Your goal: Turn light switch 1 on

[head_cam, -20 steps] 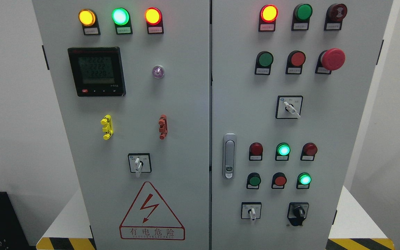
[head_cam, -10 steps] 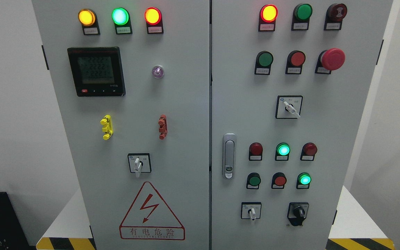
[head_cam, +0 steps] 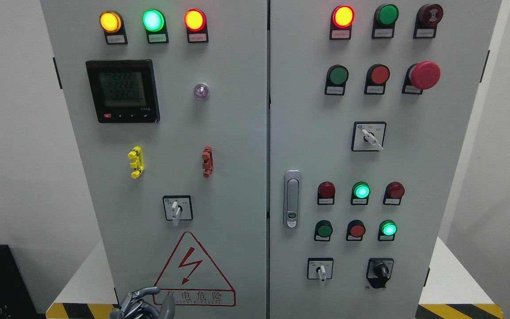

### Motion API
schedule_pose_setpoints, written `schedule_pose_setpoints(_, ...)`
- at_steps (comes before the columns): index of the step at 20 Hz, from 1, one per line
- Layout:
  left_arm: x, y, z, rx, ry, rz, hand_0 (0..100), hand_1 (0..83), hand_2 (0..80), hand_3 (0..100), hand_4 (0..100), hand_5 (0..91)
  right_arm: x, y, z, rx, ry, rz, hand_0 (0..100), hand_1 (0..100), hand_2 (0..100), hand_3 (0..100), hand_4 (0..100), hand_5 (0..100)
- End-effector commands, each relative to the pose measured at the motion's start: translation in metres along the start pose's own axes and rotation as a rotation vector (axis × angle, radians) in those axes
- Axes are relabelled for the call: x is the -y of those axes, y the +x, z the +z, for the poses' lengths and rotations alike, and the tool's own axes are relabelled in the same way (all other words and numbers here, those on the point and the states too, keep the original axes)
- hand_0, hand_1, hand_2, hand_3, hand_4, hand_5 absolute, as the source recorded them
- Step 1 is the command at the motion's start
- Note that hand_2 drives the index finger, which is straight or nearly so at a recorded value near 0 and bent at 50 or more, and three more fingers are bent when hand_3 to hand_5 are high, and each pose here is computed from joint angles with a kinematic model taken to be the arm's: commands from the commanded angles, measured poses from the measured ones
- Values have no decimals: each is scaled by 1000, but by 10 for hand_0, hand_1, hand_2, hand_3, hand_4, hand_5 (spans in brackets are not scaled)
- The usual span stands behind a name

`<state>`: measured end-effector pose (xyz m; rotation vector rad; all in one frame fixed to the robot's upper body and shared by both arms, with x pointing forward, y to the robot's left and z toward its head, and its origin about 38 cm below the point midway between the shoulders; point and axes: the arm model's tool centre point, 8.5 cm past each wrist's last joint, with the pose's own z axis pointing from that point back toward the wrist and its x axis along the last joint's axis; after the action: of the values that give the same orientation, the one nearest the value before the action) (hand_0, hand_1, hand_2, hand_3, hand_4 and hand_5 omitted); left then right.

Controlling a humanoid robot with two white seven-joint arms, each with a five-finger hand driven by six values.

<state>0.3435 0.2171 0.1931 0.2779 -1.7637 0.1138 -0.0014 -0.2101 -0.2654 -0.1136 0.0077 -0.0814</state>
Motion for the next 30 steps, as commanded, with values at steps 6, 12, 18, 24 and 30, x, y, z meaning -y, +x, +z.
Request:
schedule_pose_setpoints(6,20,32,-18,52,24,66,143,693,447,856,931,863,0,0,0,-1,-1,-1,307,0,0,0,0,0)
schedule_pose_setpoints(12,22,41,-29,38,44,66,135,695,447,855,931,865,0,0,0,-1,-1,0,307,0,0,0,0,0)
schedule_pose_setpoints(18,23,53,-40,39,64,67,128,699,447,853,929,864,0,0,0,-1,-1,0,307,0,0,0,0,0)
schedule_pose_setpoints(24,24,59,-48,28,79,63,122,704,446,852,930,864,0,0,0,-1,-1,0,308,0,0,0,0,0)
schedule_pose_setpoints(30,24,69,-55,32,94,50,120,707,451,852,928,864,0,0,0,-1,-1,0,308,0,0,0,0,0)
